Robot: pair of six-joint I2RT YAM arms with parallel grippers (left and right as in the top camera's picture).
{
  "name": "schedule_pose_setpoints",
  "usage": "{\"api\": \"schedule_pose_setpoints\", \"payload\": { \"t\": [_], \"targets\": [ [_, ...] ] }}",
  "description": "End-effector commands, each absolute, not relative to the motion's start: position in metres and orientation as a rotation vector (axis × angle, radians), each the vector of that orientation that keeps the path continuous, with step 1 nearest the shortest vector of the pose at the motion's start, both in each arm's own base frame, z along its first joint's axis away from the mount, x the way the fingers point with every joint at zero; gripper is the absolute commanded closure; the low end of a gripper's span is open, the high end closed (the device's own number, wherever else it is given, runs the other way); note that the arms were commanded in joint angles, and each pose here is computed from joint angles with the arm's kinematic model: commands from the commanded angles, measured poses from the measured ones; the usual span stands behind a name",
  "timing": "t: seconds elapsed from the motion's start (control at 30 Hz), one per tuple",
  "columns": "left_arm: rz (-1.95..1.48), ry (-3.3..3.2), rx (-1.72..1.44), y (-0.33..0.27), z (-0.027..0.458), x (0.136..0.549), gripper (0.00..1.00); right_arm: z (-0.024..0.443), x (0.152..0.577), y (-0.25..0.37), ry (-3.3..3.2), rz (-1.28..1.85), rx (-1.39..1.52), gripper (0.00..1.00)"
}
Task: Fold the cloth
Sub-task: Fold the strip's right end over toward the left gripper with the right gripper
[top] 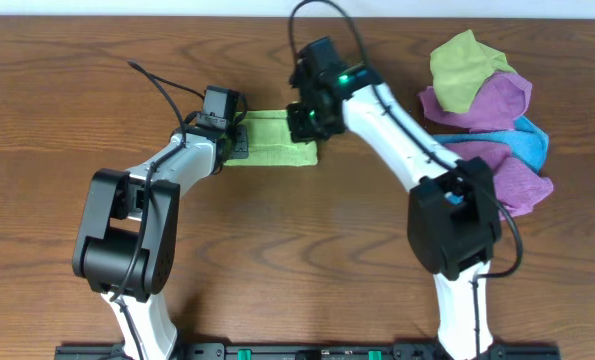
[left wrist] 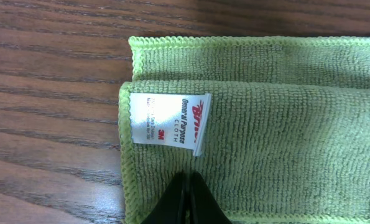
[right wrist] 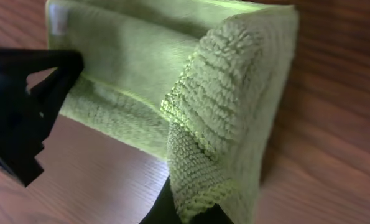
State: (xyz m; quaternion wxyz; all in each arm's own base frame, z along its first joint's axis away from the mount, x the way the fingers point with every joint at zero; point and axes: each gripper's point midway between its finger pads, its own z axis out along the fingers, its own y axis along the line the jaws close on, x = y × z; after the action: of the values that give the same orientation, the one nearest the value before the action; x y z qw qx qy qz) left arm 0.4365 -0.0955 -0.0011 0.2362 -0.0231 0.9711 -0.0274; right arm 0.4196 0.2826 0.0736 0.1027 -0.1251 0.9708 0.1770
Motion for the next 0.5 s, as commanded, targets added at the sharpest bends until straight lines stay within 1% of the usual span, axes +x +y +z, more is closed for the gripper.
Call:
{"api": "schedule_pose_setpoints", "payload": {
  "t": [0.0, 0.13, 0.23, 0.47],
  "targets": [
    [-0.115, 2.799, -0.052, -0.099, -0.036, 0.406, 0.94, 0.087, 0.425, 0.286, 2.818, 0.454, -0.341, 0.99],
    [-0.178, 2.781, -0.046, -0.106, -0.025, 0.408, 0.95, 0.090, 0.431, 0.289, 2.793, 0.450, -0.317, 0.98],
    [-0.226, 2.731, -0.037, -0.112, -0.003, 0.414, 0.95, 0.091, 0.434, 0.289, 2.787, 0.456, -0.291, 0.98],
    [-0.235, 2.573, -0.039, -0.110, 0.067, 0.425, 0.95, 0.092, 0.438, 0.287, 2.775, 0.455, -0.269, 0.98]
  ]
}}
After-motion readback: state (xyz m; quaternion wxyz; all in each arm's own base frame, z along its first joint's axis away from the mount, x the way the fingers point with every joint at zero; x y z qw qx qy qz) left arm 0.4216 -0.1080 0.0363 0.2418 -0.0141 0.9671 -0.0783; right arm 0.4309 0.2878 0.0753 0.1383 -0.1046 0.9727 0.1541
